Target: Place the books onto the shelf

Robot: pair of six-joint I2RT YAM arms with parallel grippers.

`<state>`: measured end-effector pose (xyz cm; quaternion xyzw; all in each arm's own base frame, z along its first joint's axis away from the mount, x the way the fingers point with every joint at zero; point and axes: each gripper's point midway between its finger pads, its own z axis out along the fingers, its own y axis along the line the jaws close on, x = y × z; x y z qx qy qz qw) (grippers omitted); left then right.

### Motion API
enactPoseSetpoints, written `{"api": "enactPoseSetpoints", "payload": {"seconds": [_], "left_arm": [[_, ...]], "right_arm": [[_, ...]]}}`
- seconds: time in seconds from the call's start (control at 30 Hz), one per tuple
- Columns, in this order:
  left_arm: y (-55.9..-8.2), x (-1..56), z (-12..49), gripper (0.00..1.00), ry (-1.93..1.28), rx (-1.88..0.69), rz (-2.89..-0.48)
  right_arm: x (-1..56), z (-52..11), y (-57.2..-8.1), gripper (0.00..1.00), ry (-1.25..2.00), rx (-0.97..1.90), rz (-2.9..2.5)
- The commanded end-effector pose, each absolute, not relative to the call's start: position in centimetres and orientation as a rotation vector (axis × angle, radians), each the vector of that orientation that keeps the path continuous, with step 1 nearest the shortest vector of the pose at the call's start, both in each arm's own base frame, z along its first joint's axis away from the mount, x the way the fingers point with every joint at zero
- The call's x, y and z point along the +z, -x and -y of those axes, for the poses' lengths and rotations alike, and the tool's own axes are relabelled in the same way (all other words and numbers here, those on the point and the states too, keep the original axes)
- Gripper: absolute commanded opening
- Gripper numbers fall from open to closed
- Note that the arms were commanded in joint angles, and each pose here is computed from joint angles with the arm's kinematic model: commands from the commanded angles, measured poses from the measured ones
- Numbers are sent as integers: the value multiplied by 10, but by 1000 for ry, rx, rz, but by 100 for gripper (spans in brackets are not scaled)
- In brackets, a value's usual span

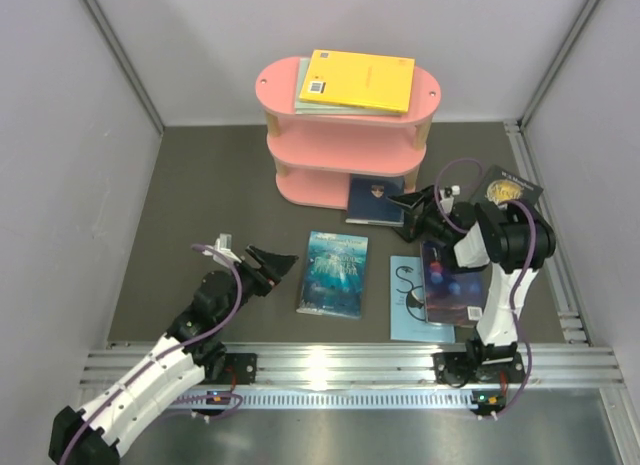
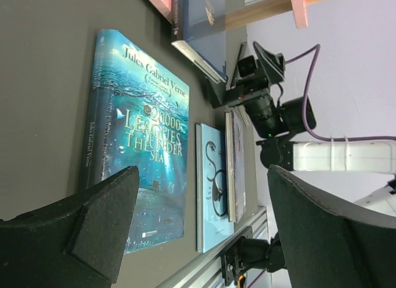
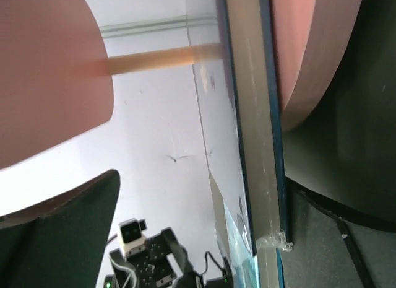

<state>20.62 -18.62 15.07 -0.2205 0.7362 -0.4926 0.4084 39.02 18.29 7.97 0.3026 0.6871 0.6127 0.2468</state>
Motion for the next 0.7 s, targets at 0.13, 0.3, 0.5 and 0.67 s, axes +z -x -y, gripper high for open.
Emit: {"api": "enactPoseSetpoints", "payload": {"seconds": [0.13, 0.3, 0.5, 0.67], "left_arm": [[-209, 147, 180, 89, 568, -1203, -1841], [-211, 146, 179, 89, 569, -1185, -1843], [-212, 129, 175, 89, 544, -1066, -1945], [-209, 104, 180, 92, 513, -1023, -2054]], "right_arm": [[107, -173, -351, 100, -624, 1696, -1851], [80, -169, -335, 100, -611, 1550, -2054], [82, -146, -329, 100, -462, 1172, -2265], [114, -127, -320, 100, -364, 960, -2283]]}}
